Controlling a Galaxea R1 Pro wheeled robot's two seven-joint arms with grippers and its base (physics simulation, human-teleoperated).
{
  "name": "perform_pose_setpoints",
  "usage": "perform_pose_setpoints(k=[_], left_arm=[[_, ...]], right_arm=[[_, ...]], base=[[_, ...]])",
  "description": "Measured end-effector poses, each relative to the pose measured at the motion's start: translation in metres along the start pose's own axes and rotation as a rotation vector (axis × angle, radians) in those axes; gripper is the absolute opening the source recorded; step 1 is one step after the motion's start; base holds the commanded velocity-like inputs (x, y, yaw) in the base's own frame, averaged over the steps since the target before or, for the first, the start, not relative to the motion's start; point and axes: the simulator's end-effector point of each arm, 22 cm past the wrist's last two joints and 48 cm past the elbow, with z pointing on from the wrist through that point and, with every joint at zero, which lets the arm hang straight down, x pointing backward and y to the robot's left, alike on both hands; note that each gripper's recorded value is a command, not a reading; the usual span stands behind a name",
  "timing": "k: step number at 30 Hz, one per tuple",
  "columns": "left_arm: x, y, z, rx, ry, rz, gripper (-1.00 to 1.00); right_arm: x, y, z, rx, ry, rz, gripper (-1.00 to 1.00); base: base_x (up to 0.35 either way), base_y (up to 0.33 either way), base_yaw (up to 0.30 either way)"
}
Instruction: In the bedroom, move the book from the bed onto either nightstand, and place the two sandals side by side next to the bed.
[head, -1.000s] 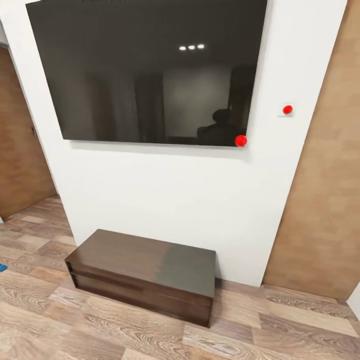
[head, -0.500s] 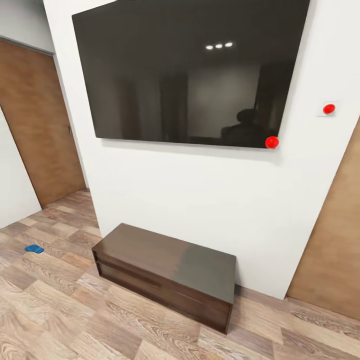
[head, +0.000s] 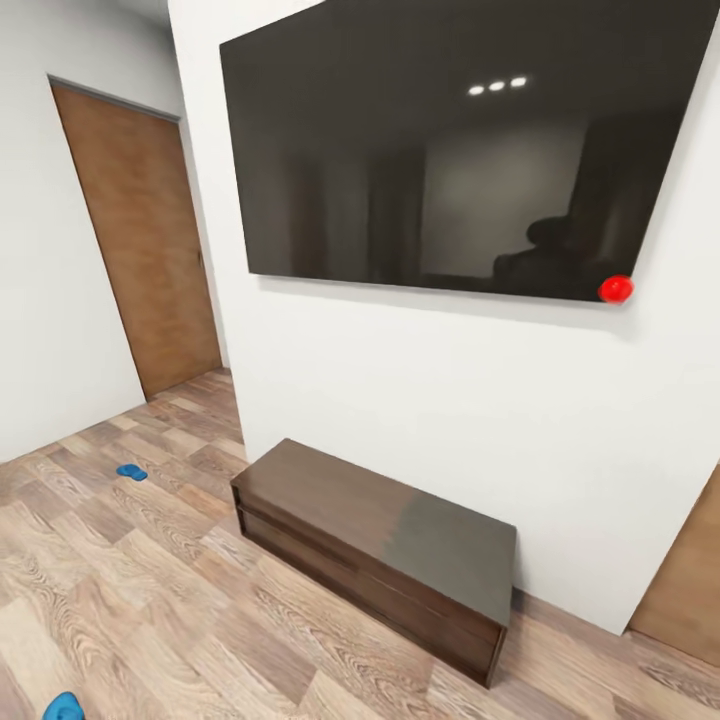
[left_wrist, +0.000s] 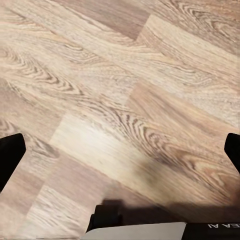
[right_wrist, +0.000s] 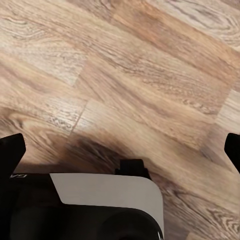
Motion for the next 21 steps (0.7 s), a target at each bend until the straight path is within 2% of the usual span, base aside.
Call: perform_pose_setpoints(k=[21], left_arm=[[0.0012, -0.0002, -0.0001, 0.001, 0.002, 0.001, 1.00]], right_arm=[[0.0001, 0.0012, 0.0000, -0.002, 0.000, 0.000, 1.00]], base=[[0.000, 0.000, 0.292]])
